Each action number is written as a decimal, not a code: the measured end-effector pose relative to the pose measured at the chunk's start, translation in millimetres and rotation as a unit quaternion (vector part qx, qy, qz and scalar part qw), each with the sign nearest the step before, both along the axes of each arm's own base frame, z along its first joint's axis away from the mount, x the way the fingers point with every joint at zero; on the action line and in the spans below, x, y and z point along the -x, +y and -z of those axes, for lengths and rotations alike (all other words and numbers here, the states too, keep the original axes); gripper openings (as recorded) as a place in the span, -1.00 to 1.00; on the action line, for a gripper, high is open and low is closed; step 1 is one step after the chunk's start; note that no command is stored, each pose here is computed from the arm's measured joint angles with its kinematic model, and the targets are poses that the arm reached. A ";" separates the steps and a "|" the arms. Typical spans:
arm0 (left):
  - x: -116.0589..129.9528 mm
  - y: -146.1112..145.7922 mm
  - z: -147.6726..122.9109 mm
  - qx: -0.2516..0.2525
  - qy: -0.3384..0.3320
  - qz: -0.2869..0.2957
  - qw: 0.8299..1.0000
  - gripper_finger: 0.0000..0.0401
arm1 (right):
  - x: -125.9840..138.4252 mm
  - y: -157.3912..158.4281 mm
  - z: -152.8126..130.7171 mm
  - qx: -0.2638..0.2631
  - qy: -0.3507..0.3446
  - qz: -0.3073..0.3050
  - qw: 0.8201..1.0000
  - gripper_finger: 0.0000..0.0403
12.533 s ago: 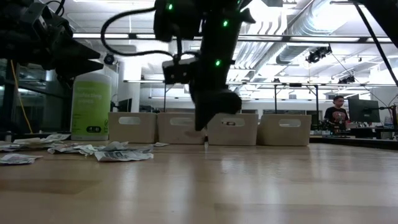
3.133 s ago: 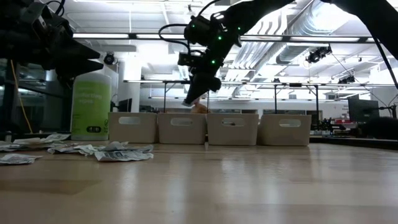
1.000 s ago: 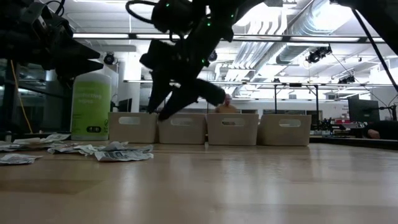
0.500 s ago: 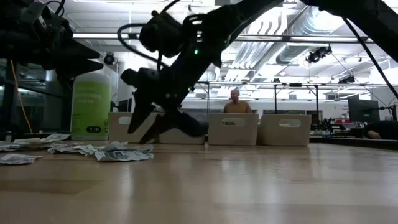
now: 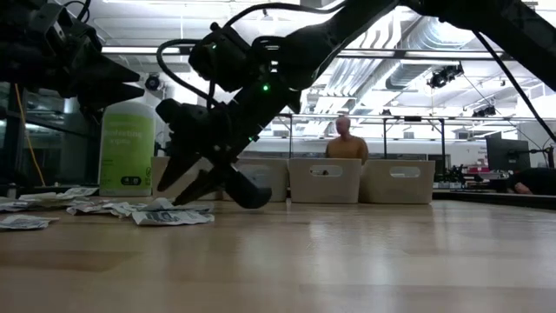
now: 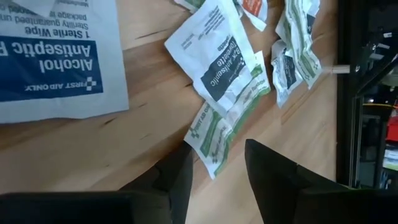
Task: Pick & Place First Aid Supplies
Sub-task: Put the bandage into the right gray bin
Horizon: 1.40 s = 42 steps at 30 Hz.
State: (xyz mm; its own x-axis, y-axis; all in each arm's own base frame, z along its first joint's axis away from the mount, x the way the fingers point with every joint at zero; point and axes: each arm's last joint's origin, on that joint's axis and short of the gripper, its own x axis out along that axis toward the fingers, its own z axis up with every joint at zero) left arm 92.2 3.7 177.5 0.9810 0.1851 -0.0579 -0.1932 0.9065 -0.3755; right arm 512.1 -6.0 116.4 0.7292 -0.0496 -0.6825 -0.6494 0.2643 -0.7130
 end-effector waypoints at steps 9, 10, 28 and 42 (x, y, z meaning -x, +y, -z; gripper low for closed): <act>0.0 0.0 0.0 0.000 0.000 0.000 1.000 -0.25 | 0.1 1.4 1.6 -0.013 0.001 0.023 1.000 -0.60; 0.0 0.0 0.1 0.000 0.000 0.000 1.000 -0.25 | 0.2 1.4 1.9 -0.014 0.001 0.023 1.000 -0.66; 0.0 -0.1 0.1 0.000 0.000 0.001 1.000 -0.25 | 6.5 15.8 -15.5 0.036 -0.014 0.175 0.984 -0.99; 0.0 0.0 0.1 0.000 0.000 0.001 1.000 -0.25 | 47.8 37.0 -74.3 0.077 -0.004 0.362 0.929 -1.00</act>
